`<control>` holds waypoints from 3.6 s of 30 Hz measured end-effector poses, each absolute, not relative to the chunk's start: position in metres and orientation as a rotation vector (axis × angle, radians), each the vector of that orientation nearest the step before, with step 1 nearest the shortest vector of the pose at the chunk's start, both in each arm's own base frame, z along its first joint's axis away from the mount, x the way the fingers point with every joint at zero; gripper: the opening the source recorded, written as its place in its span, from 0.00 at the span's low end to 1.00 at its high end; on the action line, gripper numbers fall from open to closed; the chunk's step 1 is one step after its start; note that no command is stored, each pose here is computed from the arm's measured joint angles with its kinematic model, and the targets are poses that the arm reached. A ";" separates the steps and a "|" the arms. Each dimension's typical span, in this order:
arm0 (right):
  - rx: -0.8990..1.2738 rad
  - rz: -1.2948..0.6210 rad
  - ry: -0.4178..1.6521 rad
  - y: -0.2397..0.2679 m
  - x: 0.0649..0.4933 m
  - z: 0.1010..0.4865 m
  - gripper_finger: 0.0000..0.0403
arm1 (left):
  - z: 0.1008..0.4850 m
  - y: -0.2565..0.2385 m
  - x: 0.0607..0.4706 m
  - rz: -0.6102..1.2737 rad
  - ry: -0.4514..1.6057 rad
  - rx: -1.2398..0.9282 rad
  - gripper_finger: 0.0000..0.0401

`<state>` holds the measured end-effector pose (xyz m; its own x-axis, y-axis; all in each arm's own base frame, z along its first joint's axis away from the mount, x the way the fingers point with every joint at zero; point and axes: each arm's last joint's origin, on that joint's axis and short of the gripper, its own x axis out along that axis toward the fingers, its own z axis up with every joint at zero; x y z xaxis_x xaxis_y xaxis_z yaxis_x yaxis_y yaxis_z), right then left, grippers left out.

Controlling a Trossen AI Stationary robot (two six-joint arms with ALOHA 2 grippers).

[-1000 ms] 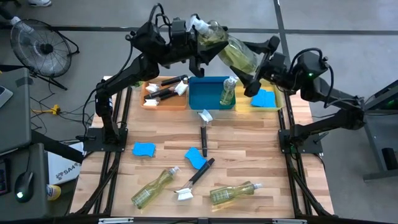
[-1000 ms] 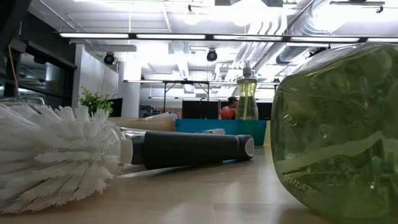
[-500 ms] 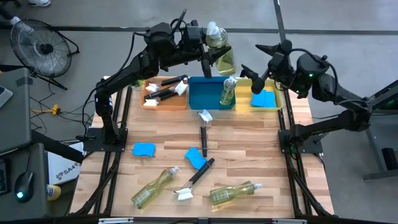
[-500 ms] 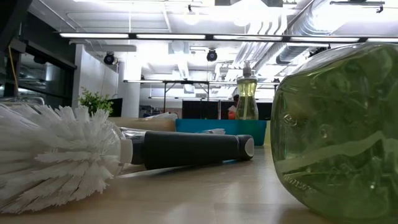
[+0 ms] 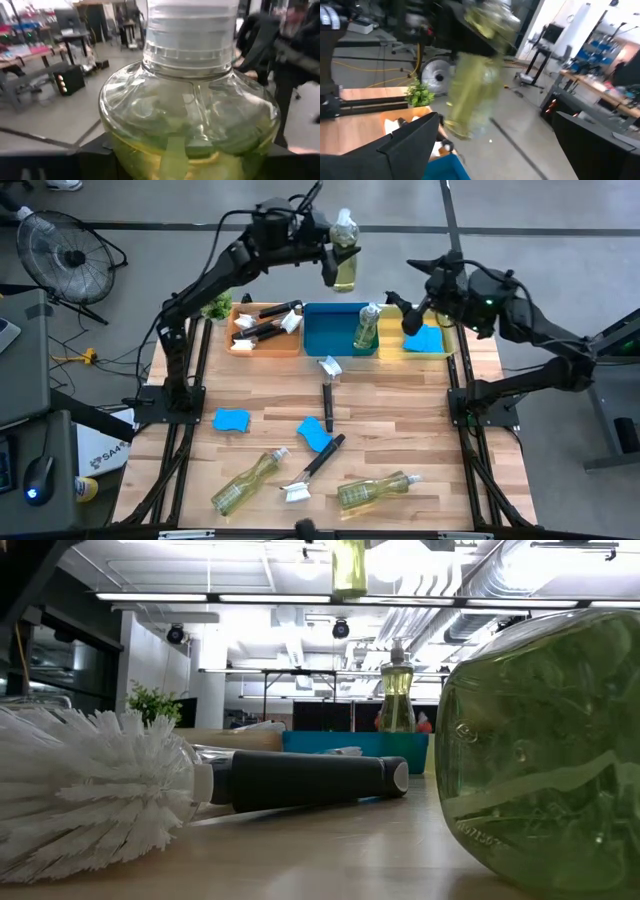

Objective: Pick & Place Kitchen Sink Supplies
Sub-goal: Put the green dishwashing liquid bottle into the blue bin

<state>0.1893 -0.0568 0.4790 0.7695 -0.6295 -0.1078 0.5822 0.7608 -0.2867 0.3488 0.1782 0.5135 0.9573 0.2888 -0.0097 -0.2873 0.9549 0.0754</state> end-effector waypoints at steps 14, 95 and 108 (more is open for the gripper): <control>-0.094 -0.554 0.119 -0.129 0.210 0.469 0.96 | 0.448 0.235 0.381 0.183 0.194 0.008 0.48; 0.119 -0.821 0.163 -0.181 0.187 0.453 0.96 | 0.242 0.330 0.449 0.051 0.221 -0.118 0.48; 0.136 -0.822 0.156 -0.181 0.187 0.453 0.96 | 0.237 0.327 0.452 0.083 0.207 -0.114 0.50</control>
<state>0.1865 -0.1812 0.4531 0.6702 -0.7172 -0.1906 0.7372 0.6730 0.0601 0.4522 0.3270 0.2373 0.9753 0.0704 -0.2095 -0.0940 0.9900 -0.1047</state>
